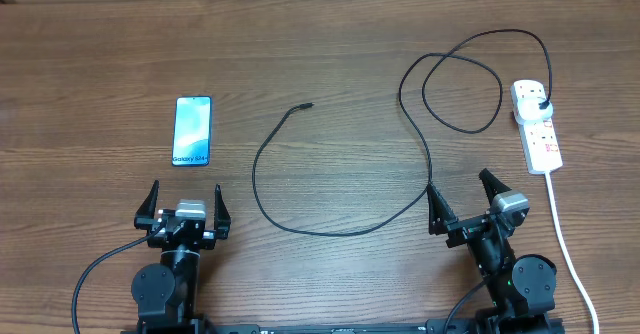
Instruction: Plug charger to phone and switch on socket
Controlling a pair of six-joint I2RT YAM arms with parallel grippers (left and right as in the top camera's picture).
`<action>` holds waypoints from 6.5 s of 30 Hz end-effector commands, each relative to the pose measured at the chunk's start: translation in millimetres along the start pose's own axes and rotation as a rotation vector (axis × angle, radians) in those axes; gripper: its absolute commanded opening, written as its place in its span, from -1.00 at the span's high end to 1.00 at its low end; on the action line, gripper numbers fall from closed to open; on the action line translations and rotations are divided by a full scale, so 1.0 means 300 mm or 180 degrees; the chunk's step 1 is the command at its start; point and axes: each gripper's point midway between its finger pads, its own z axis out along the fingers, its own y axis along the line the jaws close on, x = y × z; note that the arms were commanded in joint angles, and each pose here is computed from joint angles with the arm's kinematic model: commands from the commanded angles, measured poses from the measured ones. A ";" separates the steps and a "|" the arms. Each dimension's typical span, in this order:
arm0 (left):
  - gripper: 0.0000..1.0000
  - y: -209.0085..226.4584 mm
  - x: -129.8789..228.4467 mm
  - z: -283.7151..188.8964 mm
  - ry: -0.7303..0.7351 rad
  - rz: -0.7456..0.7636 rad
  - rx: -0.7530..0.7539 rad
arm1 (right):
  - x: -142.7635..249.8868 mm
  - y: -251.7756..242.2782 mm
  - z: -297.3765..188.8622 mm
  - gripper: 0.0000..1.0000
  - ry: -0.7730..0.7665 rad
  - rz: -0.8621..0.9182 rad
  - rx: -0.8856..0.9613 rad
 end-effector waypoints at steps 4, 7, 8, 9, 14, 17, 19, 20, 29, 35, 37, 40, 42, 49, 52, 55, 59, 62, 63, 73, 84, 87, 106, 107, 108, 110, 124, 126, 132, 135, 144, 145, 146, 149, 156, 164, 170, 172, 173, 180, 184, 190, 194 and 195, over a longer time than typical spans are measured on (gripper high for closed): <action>-0.99 -0.003 0.000 -0.001 -0.0015 0.0073 -0.0001 | 0.008 -0.006 0.001 -1.00 -0.0003 -0.0003 0.0018; -0.99 -0.003 0.000 -0.001 -0.0016 0.0072 -0.0002 | 0.008 -0.006 0.001 -1.00 -0.0003 -0.0003 0.0018; -0.99 -0.003 0.001 -0.001 -0.0015 0.0073 -0.0002 | 0.008 -0.006 0.001 -1.00 -0.0003 -0.0003 0.0018; -0.99 -0.003 0.001 -0.001 -0.0014 0.0072 -0.0003 | 0.008 -0.006 0.001 -1.00 -0.0003 -0.0003 0.0019; -0.99 -0.003 0.000 -0.001 -0.0016 0.0072 -0.0002 | 0.008 -0.006 0.001 -1.00 -0.0003 -0.0003 0.0018; -0.99 -0.003 0.000 -0.001 -0.0016 0.0072 -0.0002 | 0.008 -0.006 0.001 -1.00 -0.0003 -0.0003 0.0018; -0.99 -0.003 0.001 -0.001 -0.0015 0.0073 -0.0002 | 0.008 -0.006 0.001 -1.00 -0.0003 -0.0003 0.0018; -0.99 -0.003 0.000 -0.001 -0.0015 0.0073 -0.0001 | 0.008 -0.006 0.001 -1.00 -0.0003 -0.0003 0.0018; -0.99 -0.003 0.001 -0.001 -0.0015 0.0073 -0.0002 | 0.008 -0.006 0.001 -1.00 -0.0003 -0.0003 0.0018; -0.99 -0.003 0.000 -0.001 -0.0016 0.0072 -0.0001 | 0.008 -0.006 0.001 -1.00 -0.0003 -0.0003 0.0018; -0.99 -0.003 0.001 -0.001 -0.0015 0.0073 -0.0002 | 0.008 -0.006 0.001 -1.00 -0.0003 -0.0003 0.0018; -0.99 -0.003 0.001 -0.001 -0.0015 0.0073 -0.0002 | 0.008 -0.006 0.001 -1.00 -0.0003 -0.0003 0.0018; -0.99 -0.003 0.001 -0.001 -0.0015 0.0073 -0.0002 | 0.008 -0.006 0.001 -1.00 -0.0003 -0.0003 0.0018; -0.99 -0.003 0.000 -0.001 -0.0015 0.0072 -0.0003 | 0.008 -0.006 0.001 -1.00 -0.0003 -0.0003 0.0018; -0.99 -0.003 0.000 -0.001 -0.0016 0.0073 -0.0001 | 0.008 -0.006 0.001 -0.99 -0.0003 -0.0003 0.0018; -0.99 -0.003 0.000 -0.001 -0.0015 0.0072 -0.0001 | 0.008 -0.006 0.001 -1.00 -0.0003 -0.0003 0.0018; -0.99 -0.003 0.000 -0.001 -0.0016 0.0072 -0.0002 | 0.008 -0.006 0.001 -1.00 -0.0003 -0.0003 0.0018; -0.99 -0.003 0.000 -0.001 -0.0015 0.0073 -0.0003 | 0.008 -0.006 0.001 -1.00 -0.0003 -0.0003 0.0018; -0.99 -0.003 0.001 -0.001 -0.0015 0.0073 -0.0002 | 0.008 -0.006 0.001 -1.00 -0.0003 -0.0003 0.0018; -0.99 -0.003 0.000 -0.001 -0.0016 0.0073 -0.0002 | 0.008 -0.006 0.001 -1.00 -0.0003 -0.0003 0.0018; -1.00 -0.003 0.001 -0.001 -0.0015 0.0073 -0.0002 | 0.008 -0.006 0.001 -1.00 -0.0003 -0.0003 0.0018; -0.99 -0.003 0.001 -0.001 -0.0015 0.0073 -0.0002 | 0.008 -0.006 0.001 -1.00 -0.0003 -0.0003 0.0018; -0.99 -0.003 0.000 -0.001 -0.0017 0.0072 -0.0002 | 0.008 -0.006 0.001 -1.00 -0.0003 -0.0003 0.0018; -0.99 -0.003 0.000 -0.001 -0.0016 0.0071 -0.0002 | 0.008 -0.006 0.001 -1.00 -0.0003 -0.0003 0.0018; -0.99 -0.003 0.001 -0.001 -0.0015 0.0071 -0.0001 | 0.008 -0.006 0.001 -1.00 -0.0003 -0.0003 0.0018; -0.99 -0.003 0.001 -0.001 -0.0015 0.0072 -0.0002 | 0.008 -0.006 0.001 -1.00 -0.0003 -0.0003 0.0018; -0.99 -0.004 -0.001 -0.001 -0.0021 -0.0043 0.0007 | 0.008 -0.006 0.001 -1.00 -0.0003 -0.0003 0.0018; -0.99 -0.004 -0.001 -0.001 -0.0019 -0.0098 0.0006 | 0.008 -0.006 0.001 -1.00 -0.0003 -0.0003 0.0018; -1.00 -0.002 0.000 -0.001 -0.0016 -0.0169 -0.0004 | 0.008 -0.006 0.001 -1.00 -0.0003 -0.0003 0.0019; -0.99 -0.002 0.000 -0.001 -0.0016 -0.0216 -0.0004 | 0.008 -0.006 0.001 -1.00 -0.0003 -0.0003 0.0018; -0.99 0.004 0.001 -0.001 -0.0012 -0.0437 -0.0036 | 0.008 -0.006 0.001 -1.00 -0.0003 -0.0003 0.0018; -0.99 0.008 0.002 -0.001 -0.0010 -0.0560 -0.0060 | 0.008 -0.006 0.001 -1.00 -0.0003 -0.0003 0.0018; -0.99 0.009 0.000 -0.001 -0.0018 -0.0613 -0.0060 | 0.008 -0.006 0.001 -1.00 -0.0003 -0.0003 0.0018; -0.99 0.011 -0.010 -0.002 -0.0045 -0.0685 -0.0063 | 0.008 -0.006 0.001 -1.00 -0.0003 -0.0003 0.0018; -0.99 0.035 -0.102 -0.026 -0.0158 -0.0796 -0.0074 | 0.008 -0.006 0.001 -1.00 -0.0003 -0.0003 0.0018; -0.99 0.044 -0.199 -0.038 -0.0073 -0.0820 0.0030 | 0.008 -0.006 0.001 -1.00 -0.0003 -0.0003 0.0018; -0.99 0.055 -0.287 -0.019 0.0000 -0.0981 0.0118 | 0.008 -0.006 0.001 -1.00 -0.0003 -0.0003 0.0018; -0.99 0.062 -0.307 0.000 0.0148 -0.0986 0.0131 | 0.008 -0.006 0.001 -1.00 -0.0003 -0.0003 0.0018; -0.99 0.063 -0.311 0.008 0.0202 -0.0991 0.0139 | 0.008 -0.006 0.001 -1.00 -0.0003 -0.0003 0.0019; -0.99 0.081 -0.365 0.096 0.0719 -0.1020 0.0202 | 0.008 -0.006 0.001 -1.00 -0.0003 -0.0002 0.0018; -0.99 0.090 -0.399 0.146 0.1032 -0.1037 0.0250 | 0.008 -0.006 0.001 -1.00 -0.0003 -0.0003 0.0018; -0.99 0.100 -0.442 0.258 0.1599 -0.1026 0.0366 | 0.008 -0.006 0.001 -1.00 -0.0003 -0.0003 0.0018; -0.99 0.089 -0.441 0.345 0.1975 -0.1065 0.0493 | 0.008 -0.006 0.001 -1.00 -0.0003 -0.0003 0.0019; -0.99 0.077 -0.441 0.358 0.2040 -0.1093 0.0568 | 0.008 -0.006 0.001 -1.00 -0.0003 -0.0003 0.0019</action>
